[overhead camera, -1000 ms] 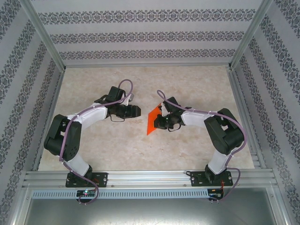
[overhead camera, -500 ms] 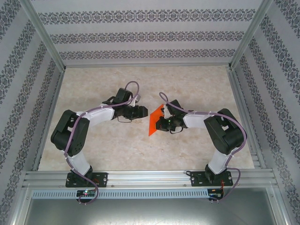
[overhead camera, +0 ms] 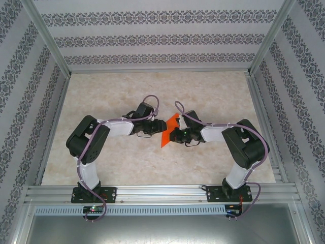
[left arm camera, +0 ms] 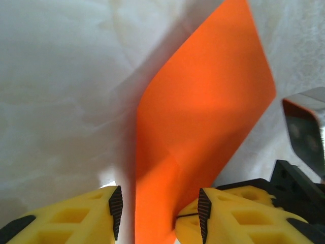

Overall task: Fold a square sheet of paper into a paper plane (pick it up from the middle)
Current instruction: Fold the wing for the fifth time at the center of the table.

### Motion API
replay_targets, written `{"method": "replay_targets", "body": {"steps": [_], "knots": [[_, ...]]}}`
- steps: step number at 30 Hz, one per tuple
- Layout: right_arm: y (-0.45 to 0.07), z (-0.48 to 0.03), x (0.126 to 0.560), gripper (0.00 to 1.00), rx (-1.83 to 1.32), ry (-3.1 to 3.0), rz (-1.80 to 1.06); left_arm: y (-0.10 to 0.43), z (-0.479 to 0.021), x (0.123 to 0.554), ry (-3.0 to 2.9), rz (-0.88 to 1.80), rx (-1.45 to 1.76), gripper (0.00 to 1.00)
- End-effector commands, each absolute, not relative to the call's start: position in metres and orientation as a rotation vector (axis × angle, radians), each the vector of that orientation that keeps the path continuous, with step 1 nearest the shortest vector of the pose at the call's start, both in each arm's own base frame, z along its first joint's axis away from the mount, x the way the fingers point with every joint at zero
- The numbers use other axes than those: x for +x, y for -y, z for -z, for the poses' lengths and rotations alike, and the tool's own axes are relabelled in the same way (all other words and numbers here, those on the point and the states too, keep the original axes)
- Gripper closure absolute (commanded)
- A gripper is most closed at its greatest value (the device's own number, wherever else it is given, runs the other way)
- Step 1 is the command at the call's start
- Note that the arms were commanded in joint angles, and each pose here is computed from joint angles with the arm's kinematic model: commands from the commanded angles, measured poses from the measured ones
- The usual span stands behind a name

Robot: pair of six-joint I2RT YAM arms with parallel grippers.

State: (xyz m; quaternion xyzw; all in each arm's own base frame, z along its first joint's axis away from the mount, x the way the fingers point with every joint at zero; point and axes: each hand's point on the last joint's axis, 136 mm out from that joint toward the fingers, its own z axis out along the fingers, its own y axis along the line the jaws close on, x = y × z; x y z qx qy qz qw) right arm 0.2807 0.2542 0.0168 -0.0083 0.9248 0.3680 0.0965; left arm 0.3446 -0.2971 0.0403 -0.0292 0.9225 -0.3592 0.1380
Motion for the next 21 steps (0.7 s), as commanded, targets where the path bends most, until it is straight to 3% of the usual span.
{"method": "replay_targets", "body": {"steps": [1, 5, 19, 21], "knots": [[-0.237, 0.0, 0.27, 0.99, 0.028, -2.807, -1.008, 0.305, -0.034, 0.351, -2.644, 1.02, -0.111, 0.54], [-0.236, 0.0, 0.27, 0.99, 0.03, -2.806, -1.006, 0.311, -0.033, 0.351, -2.636, 1.039, -0.095, 0.58], [-0.233, -0.004, 0.275, 0.99, 0.054, -2.783, -1.01, 0.322, -0.044, 0.348, -2.618, 1.051, 0.008, 0.92], [-0.232, -0.004, 0.276, 0.99, 0.059, -2.78, -1.002, 0.32, -0.042, 0.346, -2.632, 1.036, 0.024, 0.93]]}}
